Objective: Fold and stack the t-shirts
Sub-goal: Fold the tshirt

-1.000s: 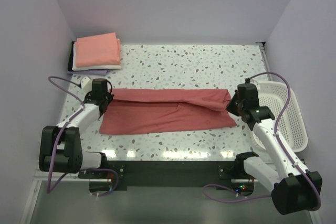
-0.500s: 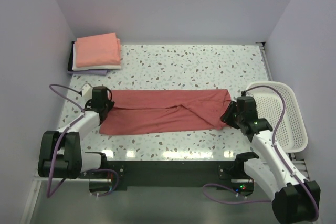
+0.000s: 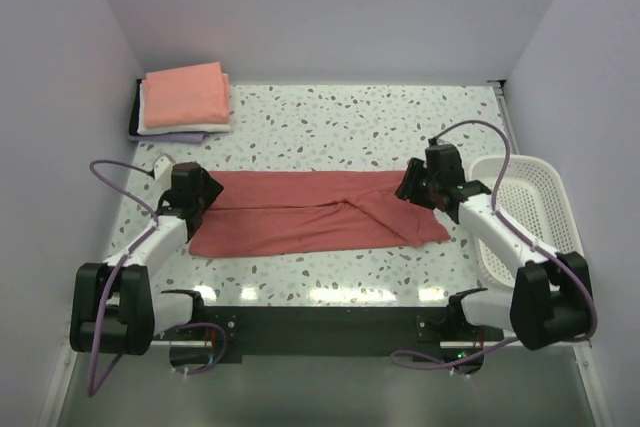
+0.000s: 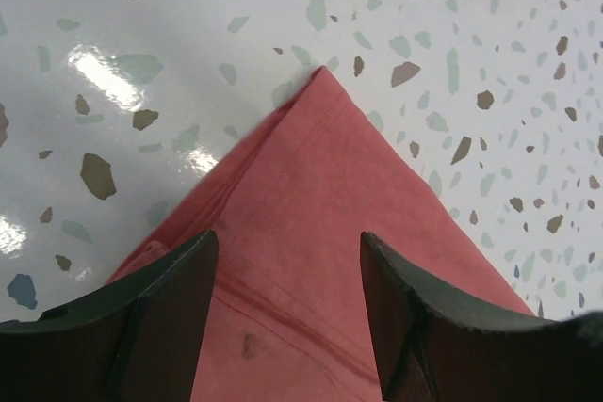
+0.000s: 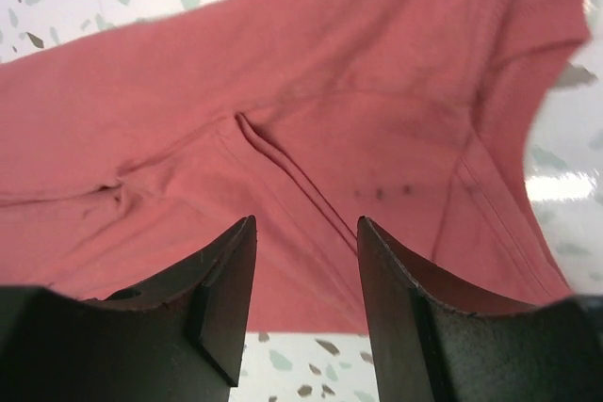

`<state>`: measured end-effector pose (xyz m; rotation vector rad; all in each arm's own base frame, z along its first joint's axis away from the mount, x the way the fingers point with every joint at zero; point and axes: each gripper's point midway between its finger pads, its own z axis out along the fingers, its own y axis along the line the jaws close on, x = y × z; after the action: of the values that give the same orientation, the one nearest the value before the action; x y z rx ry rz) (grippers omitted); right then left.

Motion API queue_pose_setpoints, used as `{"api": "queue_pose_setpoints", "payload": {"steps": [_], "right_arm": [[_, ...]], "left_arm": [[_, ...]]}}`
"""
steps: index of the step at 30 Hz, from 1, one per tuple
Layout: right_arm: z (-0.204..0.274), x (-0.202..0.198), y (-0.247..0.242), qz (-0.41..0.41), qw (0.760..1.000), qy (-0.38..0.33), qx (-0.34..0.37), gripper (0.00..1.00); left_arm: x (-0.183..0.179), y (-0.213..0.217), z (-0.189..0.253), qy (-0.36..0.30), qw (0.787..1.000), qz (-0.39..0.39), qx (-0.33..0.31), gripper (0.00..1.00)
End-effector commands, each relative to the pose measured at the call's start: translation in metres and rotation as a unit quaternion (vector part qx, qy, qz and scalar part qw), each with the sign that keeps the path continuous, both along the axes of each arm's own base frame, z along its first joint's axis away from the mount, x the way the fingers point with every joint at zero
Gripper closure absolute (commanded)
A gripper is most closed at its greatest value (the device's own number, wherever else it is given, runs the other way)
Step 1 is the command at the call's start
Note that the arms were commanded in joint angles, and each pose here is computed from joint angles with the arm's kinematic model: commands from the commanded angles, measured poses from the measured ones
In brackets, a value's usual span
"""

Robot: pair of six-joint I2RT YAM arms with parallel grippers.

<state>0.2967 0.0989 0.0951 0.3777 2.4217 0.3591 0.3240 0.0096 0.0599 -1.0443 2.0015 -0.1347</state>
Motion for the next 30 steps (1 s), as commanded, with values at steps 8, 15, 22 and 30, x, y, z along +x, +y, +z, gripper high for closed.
{"api": "queue_pose_setpoints", "payload": {"steps": [8,15,22,30], "right_arm": [[-0.017,0.07,0.043,0.061,0.996,-0.061,-0.007,0.48],[-0.033,0.073,0.061,0.08,0.996,-0.049,0.002,0.48],[-0.042,0.066,0.083,0.096,0.994,-0.047,0.015,0.5],[-0.047,0.057,0.087,0.093,0.995,-0.034,0.017,0.82]], "left_arm": [[0.017,-0.063,0.047,-0.094,0.986,-0.135,-0.036,0.3],[0.017,-0.073,0.054,-0.102,0.982,-0.156,-0.036,0.29],[0.017,-0.073,0.057,-0.104,0.982,-0.156,-0.035,0.29],[0.016,-0.073,0.054,-0.098,0.982,-0.156,-0.034,0.29]]}}
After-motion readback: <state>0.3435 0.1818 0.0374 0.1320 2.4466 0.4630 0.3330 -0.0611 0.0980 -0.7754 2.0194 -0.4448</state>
